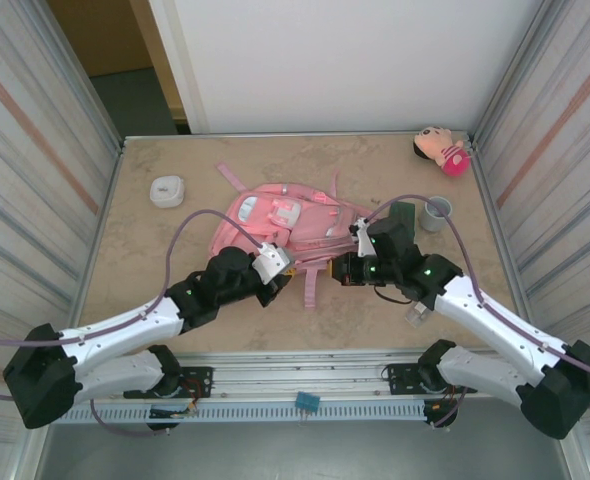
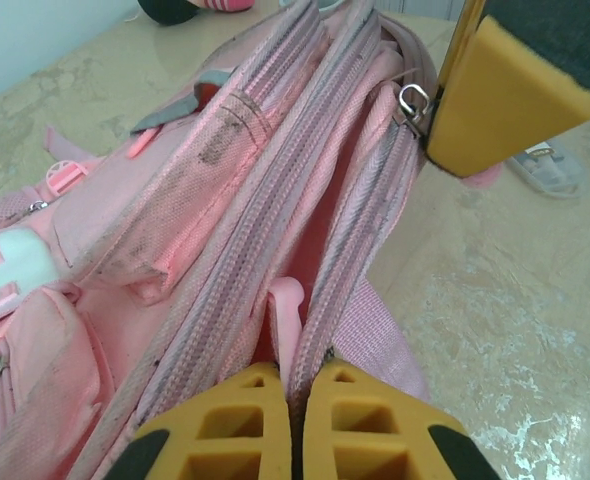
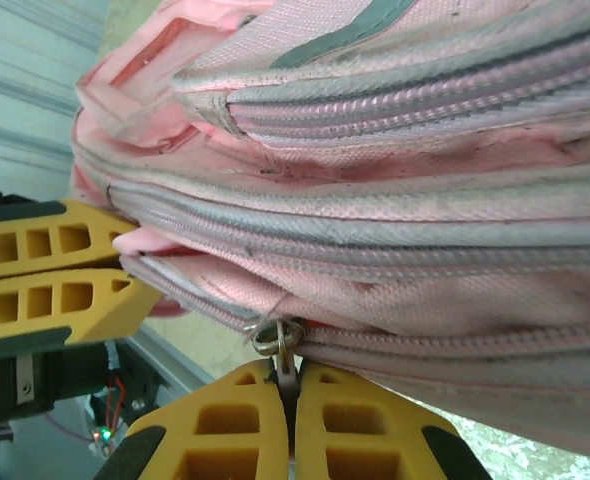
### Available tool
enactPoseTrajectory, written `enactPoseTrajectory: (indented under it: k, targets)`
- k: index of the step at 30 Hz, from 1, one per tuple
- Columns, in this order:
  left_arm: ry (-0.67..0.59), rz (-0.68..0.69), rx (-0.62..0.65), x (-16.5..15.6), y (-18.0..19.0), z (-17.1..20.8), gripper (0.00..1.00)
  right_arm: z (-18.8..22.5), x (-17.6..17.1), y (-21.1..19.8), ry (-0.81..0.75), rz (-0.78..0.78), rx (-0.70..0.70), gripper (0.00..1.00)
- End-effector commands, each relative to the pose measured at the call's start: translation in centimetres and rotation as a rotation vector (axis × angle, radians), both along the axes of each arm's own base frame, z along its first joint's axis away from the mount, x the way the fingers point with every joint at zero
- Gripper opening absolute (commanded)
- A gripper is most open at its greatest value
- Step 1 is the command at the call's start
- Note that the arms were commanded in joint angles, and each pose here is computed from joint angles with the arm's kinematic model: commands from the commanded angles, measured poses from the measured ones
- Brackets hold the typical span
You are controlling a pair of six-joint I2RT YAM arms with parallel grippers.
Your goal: Pack the student bag
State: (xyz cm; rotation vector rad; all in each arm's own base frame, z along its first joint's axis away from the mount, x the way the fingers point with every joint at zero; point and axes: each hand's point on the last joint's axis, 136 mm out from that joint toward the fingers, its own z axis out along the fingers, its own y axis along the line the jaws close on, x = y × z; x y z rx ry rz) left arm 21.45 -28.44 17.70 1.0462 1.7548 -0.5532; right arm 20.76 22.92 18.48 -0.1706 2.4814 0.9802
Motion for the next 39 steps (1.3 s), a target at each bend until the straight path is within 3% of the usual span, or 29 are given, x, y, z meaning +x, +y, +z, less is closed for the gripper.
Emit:
enactPoseTrajectory:
  k: [1,5,9,10,15,17,23,29,36,38,39]
  targets:
    - [-0.038,0.136,0.036,1.7,2.6,0.3,0.00,-1.1,0.6,-3.6,0.002,-0.074,-0.118,0.00]
    - [-0.018,0.104,0.033,1.4,2.0,0.0,0.00,-0.1,-0.5,-0.8,0.012,0.050,-0.008,0.00]
    - [-0.003,0.068,0.041,1.2,1.4,-0.4,0.00,-1.0,-1.0,-0.3,0.030,0.101,-0.098,0.00]
    - [0.002,0.051,0.034,1.1,1.0,-0.2,0.03,-1.3,-1.1,-0.3,0.033,0.106,-0.113,0.00]
    - [0.005,-0.072,-0.025,-0.3,-0.8,1.6,0.47,-2.2,-1.2,0.2,0.040,0.143,-0.103,0.00]
    - [-0.012,-0.089,-0.034,-0.4,-1.0,2.4,0.59,-2.2,-1.3,0.5,0.033,0.159,-0.087,0.00]
    - [-0.112,-0.138,0.101,0.8,-1.6,2.2,0.73,-2.1,-1.7,0.9,0.006,0.190,-0.049,0.00]
    - [-0.186,-0.212,0.262,2.7,-3.3,-0.1,0.79,-2.0,-1.7,1.2,-0.002,0.202,-0.033,0.00]
    - [-0.194,-0.281,0.342,3.9,-5.0,-2.0,0.79,-1.9,-1.9,1.4,-0.004,0.219,-0.021,0.00]
    - [-0.201,-0.247,0.347,4.9,-5.2,-2.4,0.68,-2.0,-2.2,1.5,-0.001,0.231,-0.015,0.00]
    - [-0.197,-0.235,0.341,5.1,-5.3,-2.5,0.54,-2.1,-2.3,1.4,-0.001,0.232,-0.018,0.00]
